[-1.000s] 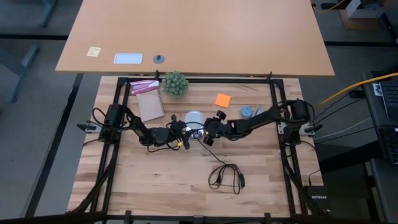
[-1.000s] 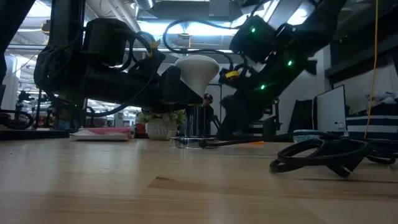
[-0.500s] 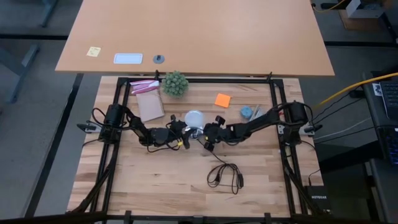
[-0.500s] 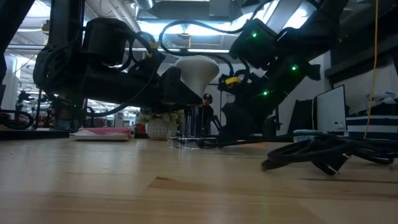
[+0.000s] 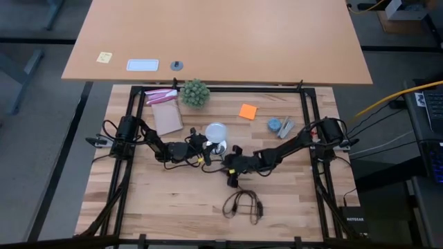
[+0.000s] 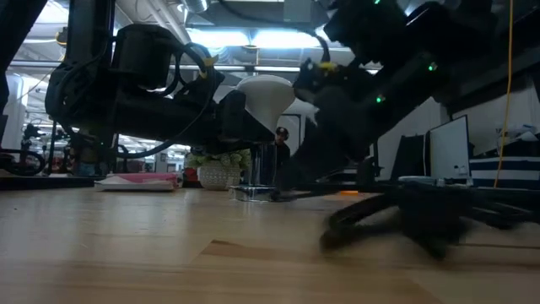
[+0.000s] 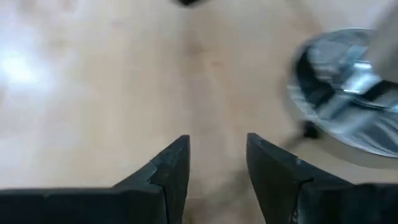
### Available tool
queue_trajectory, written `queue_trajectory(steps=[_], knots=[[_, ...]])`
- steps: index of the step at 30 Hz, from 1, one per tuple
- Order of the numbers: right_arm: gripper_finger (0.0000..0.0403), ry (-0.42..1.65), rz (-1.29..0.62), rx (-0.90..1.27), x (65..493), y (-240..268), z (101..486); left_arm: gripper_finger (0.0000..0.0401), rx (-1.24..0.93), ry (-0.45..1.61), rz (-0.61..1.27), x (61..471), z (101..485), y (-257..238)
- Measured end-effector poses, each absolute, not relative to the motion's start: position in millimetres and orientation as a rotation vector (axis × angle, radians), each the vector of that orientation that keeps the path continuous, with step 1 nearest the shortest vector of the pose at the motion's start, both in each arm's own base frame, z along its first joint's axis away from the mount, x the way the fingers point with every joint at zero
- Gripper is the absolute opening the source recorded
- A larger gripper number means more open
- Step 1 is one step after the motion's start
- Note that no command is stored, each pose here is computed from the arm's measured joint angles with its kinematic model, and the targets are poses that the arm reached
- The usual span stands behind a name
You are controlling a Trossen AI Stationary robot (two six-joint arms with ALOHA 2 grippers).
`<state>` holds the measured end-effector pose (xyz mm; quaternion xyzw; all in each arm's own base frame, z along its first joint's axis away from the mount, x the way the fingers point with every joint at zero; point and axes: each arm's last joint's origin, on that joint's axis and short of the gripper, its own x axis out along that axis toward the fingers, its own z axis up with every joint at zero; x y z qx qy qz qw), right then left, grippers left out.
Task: Screw lightbulb
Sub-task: Remove the white lightbulb from the silver lamp
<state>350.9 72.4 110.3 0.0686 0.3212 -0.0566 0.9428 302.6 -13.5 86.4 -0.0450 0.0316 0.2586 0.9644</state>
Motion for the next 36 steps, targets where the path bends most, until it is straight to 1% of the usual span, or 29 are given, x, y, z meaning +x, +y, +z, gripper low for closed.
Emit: queue_trajectory(steps=[5, 10, 14, 20, 24, 29, 36], knots=[[0.0159, 0.588, -0.017, 0.178, 354.4, 81.3, 117.1, 0.0153, -0.091, 0.064, 0.525, 302.6, 86.4, -13.5], [0.0159, 0.549, -0.029, 0.167, 356.2, 80.6, 121.4, 0.0153, -0.091, 0.064, 0.525, 302.6, 86.4, -13.4], [0.0159, 0.534, -0.160, 0.075, 353.9, 75.5, 127.3, 0.0153, -0.088, 0.065, 0.523, 302.4, 86.3, -14.9], [0.0159, 0.530, -0.388, -0.108, 342.1, 65.5, 154.5, 0.0153, -0.082, 0.068, 0.518, 302.1, 86.1, -17.7], [0.0159, 0.525, -0.514, -0.225, 340.1, 54.8, 162.0, 0.0153, -0.082, 0.067, 0.514, 302.1, 86.1, -19.0], [0.0159, 0.594, -0.445, -0.168, 348.1, 27.9, 145.6, 0.0153, -0.084, 0.068, 0.508, 301.9, 86.0, -20.6], [0.0159, 0.685, -0.469, -0.122, 353.3, 0.0, 112.9, 0.0153, -0.082, 0.068, 0.506, 301.9, 86.0, -21.0]])
